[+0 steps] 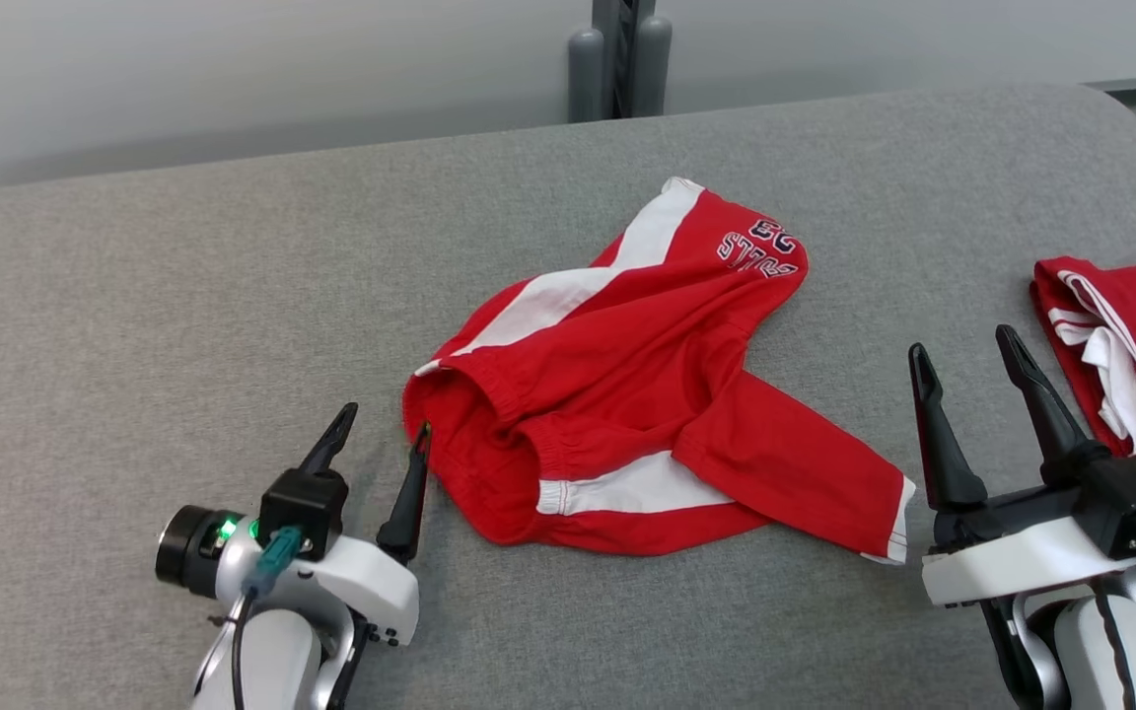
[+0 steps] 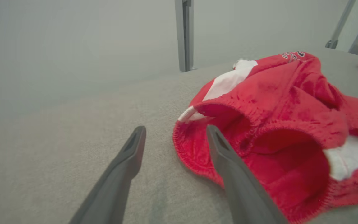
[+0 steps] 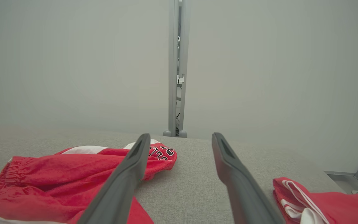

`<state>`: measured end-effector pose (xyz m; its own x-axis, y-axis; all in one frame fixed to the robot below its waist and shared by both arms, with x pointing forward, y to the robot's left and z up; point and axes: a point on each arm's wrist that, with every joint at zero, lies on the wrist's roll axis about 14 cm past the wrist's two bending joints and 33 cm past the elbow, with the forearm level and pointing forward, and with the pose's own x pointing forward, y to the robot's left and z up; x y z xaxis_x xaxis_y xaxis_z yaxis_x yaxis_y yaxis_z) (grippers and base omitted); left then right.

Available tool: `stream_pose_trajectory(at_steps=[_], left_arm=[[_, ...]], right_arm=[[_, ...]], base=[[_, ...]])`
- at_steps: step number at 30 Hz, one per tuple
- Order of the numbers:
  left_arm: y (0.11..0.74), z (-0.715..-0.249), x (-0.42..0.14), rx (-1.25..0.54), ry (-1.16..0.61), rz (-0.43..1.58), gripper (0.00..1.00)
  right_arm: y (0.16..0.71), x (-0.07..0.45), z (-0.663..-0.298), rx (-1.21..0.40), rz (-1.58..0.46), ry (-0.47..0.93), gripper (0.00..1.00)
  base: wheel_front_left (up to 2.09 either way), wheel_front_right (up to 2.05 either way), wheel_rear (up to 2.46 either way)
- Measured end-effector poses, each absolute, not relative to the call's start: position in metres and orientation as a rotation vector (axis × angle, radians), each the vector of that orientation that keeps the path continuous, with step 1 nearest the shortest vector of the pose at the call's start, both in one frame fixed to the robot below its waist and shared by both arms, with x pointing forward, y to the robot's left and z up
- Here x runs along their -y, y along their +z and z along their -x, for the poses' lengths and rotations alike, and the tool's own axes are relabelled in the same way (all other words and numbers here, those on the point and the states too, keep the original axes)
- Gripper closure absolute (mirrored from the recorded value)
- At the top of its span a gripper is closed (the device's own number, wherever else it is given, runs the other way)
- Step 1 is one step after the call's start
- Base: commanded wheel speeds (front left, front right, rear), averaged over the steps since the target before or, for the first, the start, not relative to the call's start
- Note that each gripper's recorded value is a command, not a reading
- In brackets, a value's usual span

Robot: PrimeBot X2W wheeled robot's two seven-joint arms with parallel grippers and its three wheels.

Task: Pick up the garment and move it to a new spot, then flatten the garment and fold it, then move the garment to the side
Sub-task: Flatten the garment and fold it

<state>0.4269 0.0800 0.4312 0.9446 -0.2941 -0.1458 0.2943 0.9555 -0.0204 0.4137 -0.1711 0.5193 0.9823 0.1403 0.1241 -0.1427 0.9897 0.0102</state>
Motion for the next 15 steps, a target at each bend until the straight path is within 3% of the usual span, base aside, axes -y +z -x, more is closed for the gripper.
stream_pose_trajectory(at_steps=[6, 15], left_arm=[[0.401, -0.452, -0.067, -0.262, -0.389, -0.064, 0.00], [0.395, -0.485, -0.052, -0.268, -0.424, -0.075, 0.00]], right_arm=[[0.507, 0.193, -0.416, 0.086, 0.001, 0.089, 0.00], [0.501, 0.213, -0.412, 0.063, 0.015, 0.030, 0.00]], base=[[0.00, 0.00, 0.00], [0.00, 0.00, 0.00]])
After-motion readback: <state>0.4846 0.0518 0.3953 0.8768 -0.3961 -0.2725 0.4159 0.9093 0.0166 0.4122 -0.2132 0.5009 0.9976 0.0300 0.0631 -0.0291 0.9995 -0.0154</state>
